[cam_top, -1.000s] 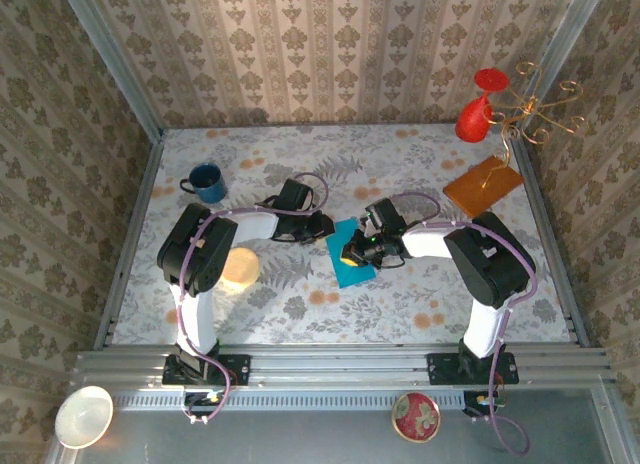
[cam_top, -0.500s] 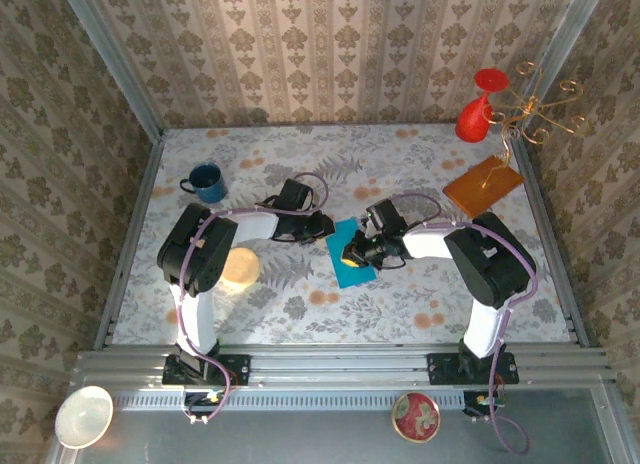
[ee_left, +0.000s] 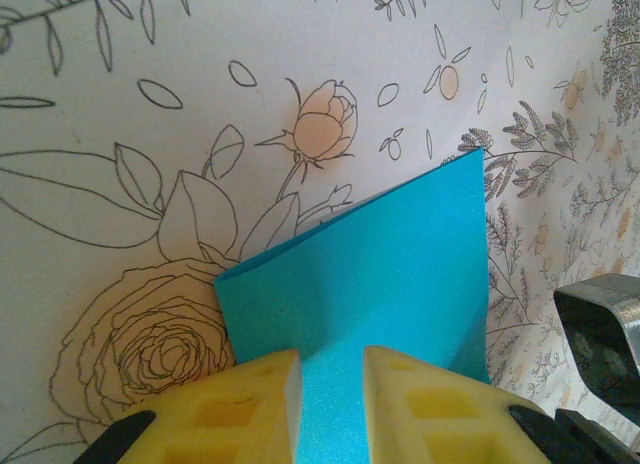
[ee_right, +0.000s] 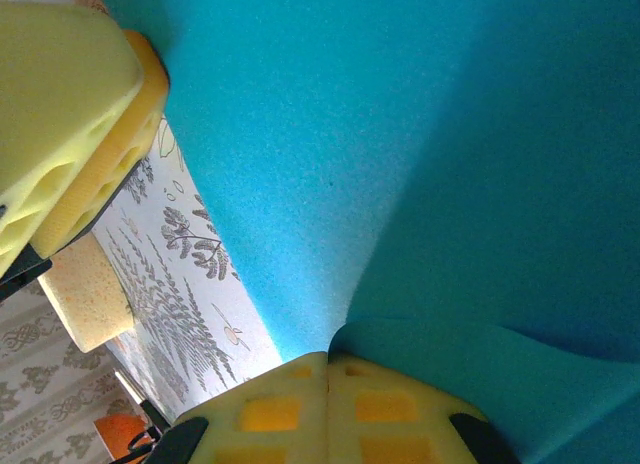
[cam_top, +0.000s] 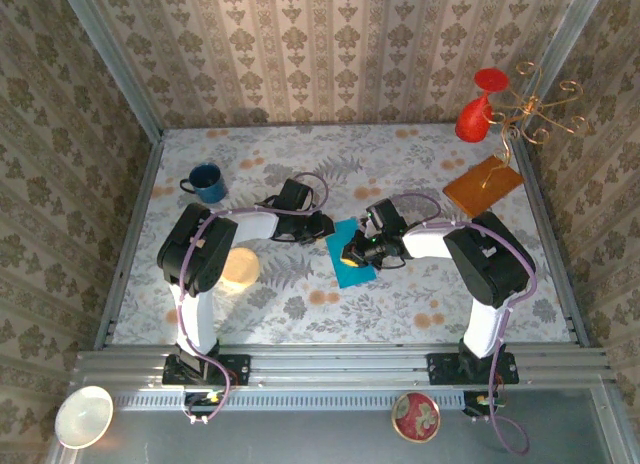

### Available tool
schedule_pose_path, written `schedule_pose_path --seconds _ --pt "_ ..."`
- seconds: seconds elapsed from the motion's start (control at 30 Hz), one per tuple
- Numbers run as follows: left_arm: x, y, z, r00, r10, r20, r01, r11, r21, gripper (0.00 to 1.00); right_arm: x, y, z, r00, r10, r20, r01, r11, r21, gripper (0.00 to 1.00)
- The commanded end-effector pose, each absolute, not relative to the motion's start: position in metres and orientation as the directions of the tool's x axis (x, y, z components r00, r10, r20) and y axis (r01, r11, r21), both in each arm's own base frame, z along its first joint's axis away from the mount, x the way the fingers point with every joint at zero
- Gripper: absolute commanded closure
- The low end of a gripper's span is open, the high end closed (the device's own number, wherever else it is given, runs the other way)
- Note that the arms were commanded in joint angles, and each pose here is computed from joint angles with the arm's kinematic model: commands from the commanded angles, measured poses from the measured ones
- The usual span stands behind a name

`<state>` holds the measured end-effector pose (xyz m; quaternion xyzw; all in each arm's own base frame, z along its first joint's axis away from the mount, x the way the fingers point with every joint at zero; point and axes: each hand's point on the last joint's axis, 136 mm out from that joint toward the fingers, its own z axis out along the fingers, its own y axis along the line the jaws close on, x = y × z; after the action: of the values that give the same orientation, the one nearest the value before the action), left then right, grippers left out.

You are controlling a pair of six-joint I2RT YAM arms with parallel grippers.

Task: Fold a paper plane with a square sheet of paper (pick it up from the middle)
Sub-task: Fold the triangle a second time at the center of the table.

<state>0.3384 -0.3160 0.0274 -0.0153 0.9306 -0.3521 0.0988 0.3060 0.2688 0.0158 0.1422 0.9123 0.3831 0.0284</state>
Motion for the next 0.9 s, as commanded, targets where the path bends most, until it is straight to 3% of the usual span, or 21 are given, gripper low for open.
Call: schedule_pose_path --seconds 0.0,0.5,0.67,0.87 --pt "0.324 -0.311 0.007 -0.992 -0.066 -0.107 0.015 0.785 -0.620 0.75 0.302 0.266 0.006 -0.954 0.287 0.086 0.263 0.668 0.696 0.97" --pt "0.325 -0.313 0.013 -0.992 -0.064 -0.113 0.021 0.779 -0.626 0.75 0.298 0.260 -0.006 -0.951 0.292 0.099 0.283 0.699 0.657 0.96" --pt "0.334 -0.317 0.037 -0.987 -0.074 -0.143 0.037 0.760 -0.649 0.73 0.295 0.257 -0.011 -0.950 0.292 0.109 0.292 0.711 0.640 0.89" --pt "0.357 -0.309 0.081 -0.965 -0.141 -0.220 0.048 0.731 -0.681 0.68 0.294 0.257 -0.013 -0.947 0.299 0.121 0.305 0.712 0.632 0.74"
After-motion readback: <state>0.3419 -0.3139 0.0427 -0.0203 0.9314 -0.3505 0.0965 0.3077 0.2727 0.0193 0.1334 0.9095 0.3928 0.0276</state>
